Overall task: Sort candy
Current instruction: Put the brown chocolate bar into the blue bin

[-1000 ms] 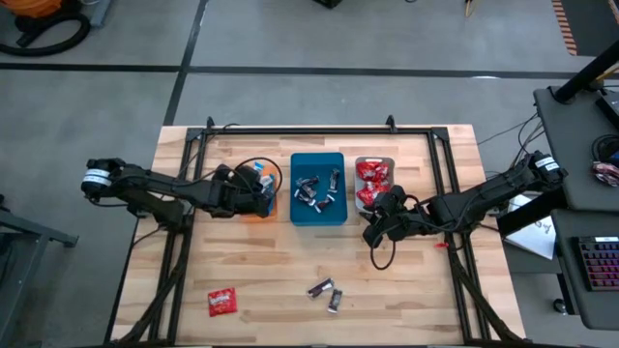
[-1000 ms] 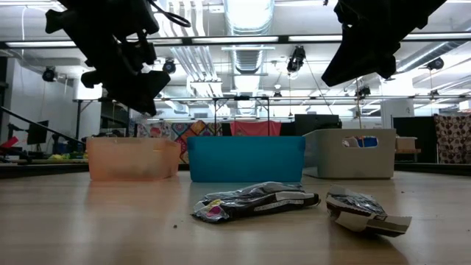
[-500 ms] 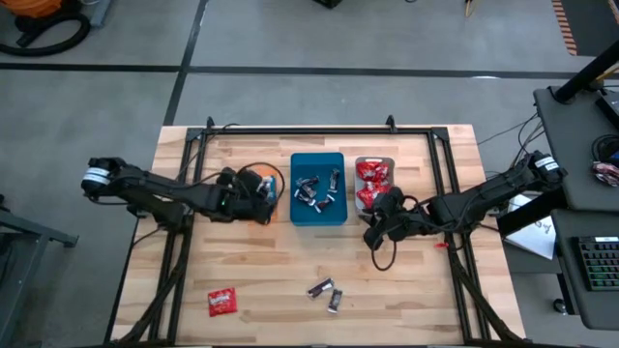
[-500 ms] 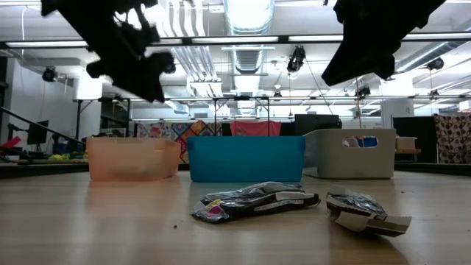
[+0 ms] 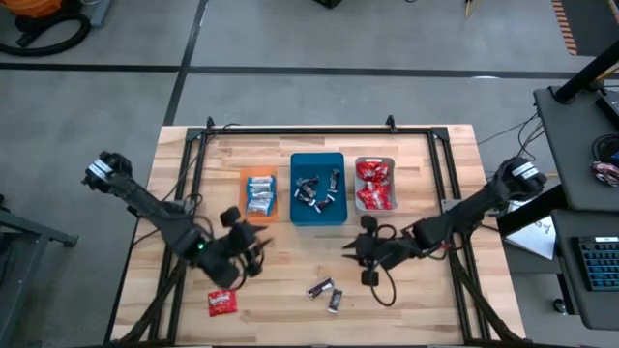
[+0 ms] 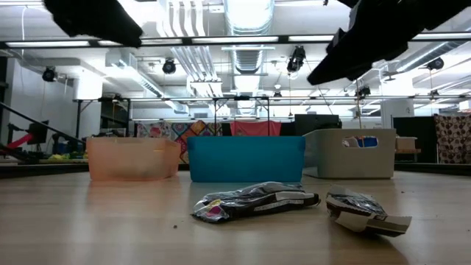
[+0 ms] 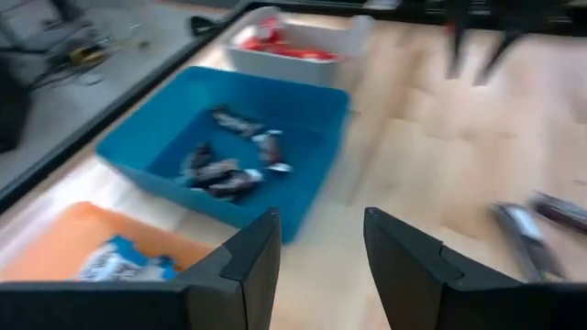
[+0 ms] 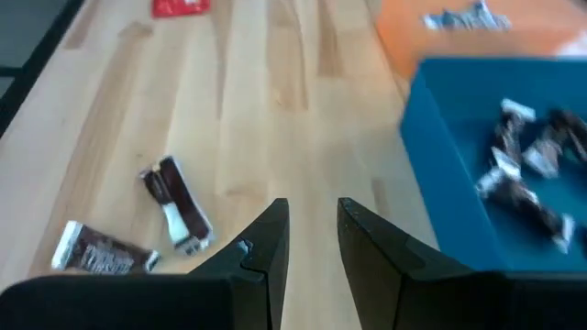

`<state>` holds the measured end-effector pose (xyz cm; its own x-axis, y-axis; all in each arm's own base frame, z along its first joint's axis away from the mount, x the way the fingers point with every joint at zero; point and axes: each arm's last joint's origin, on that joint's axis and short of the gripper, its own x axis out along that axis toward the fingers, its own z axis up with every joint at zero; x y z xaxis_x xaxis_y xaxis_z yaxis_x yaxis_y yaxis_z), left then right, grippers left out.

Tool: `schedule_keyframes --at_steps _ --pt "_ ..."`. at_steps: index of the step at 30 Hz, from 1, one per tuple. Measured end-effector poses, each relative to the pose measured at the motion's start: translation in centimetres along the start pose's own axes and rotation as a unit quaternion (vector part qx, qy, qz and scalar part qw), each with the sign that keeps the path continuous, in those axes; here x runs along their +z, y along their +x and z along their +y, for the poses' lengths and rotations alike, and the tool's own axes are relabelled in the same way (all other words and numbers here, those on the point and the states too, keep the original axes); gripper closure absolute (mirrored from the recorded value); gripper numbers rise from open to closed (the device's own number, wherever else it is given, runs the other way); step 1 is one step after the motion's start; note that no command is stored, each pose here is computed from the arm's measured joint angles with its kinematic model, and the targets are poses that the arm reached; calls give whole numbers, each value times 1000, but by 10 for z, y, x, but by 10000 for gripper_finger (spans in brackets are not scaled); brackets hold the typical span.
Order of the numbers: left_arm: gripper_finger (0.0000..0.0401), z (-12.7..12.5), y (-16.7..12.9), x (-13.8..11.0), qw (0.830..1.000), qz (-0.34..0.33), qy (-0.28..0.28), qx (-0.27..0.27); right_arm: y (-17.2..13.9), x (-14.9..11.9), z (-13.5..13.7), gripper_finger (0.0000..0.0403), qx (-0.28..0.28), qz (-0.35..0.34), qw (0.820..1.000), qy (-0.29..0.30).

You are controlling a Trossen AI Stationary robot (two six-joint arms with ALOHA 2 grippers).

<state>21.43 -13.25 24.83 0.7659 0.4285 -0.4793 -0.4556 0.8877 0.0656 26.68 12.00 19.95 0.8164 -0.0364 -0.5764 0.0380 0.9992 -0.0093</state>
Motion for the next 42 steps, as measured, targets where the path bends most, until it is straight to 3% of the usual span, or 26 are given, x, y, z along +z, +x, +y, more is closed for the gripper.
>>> schedule_keyframes --at_steps 6,13,18,29,42 --pt "260 -24 -18 -17 999 -35 19 -26 20 3 17 314 38 -45 997 -46" --pt "260 -46 -6 -39 998 -44 45 -10 37 15 36 284 53 -51 995 -74" --pt "260 -58 4 -49 997 -47 60 5 51 19 51 251 65 -28 993 -90" --pt "260 -75 9 -47 995 -51 84 15 97 9 74 197 69 49 988 -130" --pt "260 -76 8 -46 995 -52 84 16 127 -17 77 187 74 113 983 -125"
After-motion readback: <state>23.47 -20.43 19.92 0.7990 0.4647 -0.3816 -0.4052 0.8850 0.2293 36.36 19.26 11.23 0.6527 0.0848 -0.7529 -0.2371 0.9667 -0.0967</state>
